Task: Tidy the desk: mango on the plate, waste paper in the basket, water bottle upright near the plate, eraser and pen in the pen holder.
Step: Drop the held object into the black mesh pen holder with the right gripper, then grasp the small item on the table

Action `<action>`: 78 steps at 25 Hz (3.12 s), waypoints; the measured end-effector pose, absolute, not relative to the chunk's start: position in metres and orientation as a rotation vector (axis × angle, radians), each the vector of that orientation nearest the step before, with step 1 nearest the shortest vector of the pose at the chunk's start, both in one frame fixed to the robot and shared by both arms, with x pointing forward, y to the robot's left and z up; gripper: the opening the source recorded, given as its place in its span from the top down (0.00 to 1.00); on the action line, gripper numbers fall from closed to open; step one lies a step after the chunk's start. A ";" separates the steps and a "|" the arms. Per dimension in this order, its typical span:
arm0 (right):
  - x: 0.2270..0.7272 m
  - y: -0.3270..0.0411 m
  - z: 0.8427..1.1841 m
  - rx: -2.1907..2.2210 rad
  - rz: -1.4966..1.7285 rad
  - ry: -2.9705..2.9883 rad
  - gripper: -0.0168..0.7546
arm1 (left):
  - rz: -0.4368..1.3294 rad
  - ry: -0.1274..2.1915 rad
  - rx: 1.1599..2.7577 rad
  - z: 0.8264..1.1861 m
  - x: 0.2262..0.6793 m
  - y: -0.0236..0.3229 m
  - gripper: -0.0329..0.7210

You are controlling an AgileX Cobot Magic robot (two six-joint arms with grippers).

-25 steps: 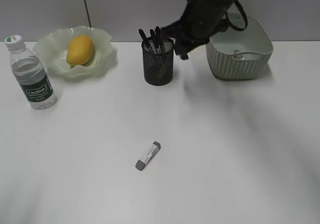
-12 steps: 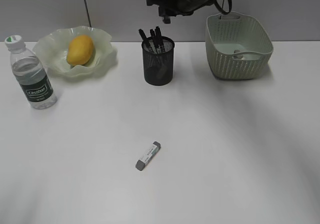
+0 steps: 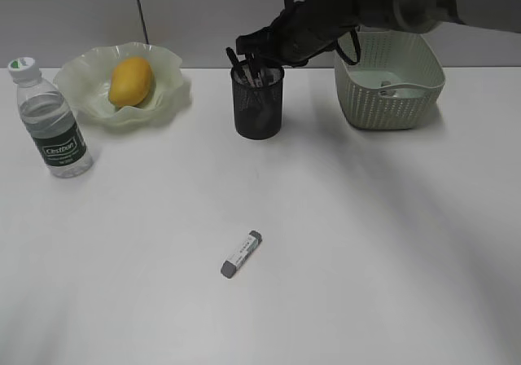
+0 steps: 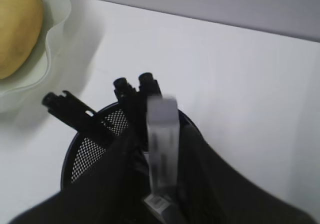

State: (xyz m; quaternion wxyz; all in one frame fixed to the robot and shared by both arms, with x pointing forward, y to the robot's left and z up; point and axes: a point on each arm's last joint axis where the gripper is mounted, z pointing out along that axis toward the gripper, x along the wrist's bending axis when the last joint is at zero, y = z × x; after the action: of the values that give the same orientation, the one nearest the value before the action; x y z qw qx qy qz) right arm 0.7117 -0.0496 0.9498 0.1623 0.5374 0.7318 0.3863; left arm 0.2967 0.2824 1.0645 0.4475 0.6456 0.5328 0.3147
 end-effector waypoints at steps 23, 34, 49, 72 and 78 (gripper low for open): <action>0.653 -0.078 1.051 1.318 0.623 2.543 0.43 | 0.780 1.318 1.597 1.065 0.297 0.282 0.52; 0.599 -0.108 1.083 1.384 0.463 2.612 0.43 | 0.778 1.319 1.596 1.065 0.297 0.282 0.52; 0.433 -0.194 1.084 1.415 0.558 2.530 0.43 | 0.777 1.319 1.596 1.065 0.297 0.282 0.52; 0.258 -0.288 1.105 1.116 1.238 1.921 0.43 | 0.779 1.316 1.590 1.065 0.297 0.282 0.52; 0.264 -0.288 1.089 1.148 1.162 1.962 0.43 | 0.808 1.285 1.531 1.071 0.299 0.282 0.52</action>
State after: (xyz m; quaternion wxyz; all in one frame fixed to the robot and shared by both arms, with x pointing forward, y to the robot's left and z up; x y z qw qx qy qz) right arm 0.2637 -0.2875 1.0886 0.2900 0.4305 0.7354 0.4357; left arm 0.2992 0.2822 1.0706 0.4730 0.6256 0.5251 0.3303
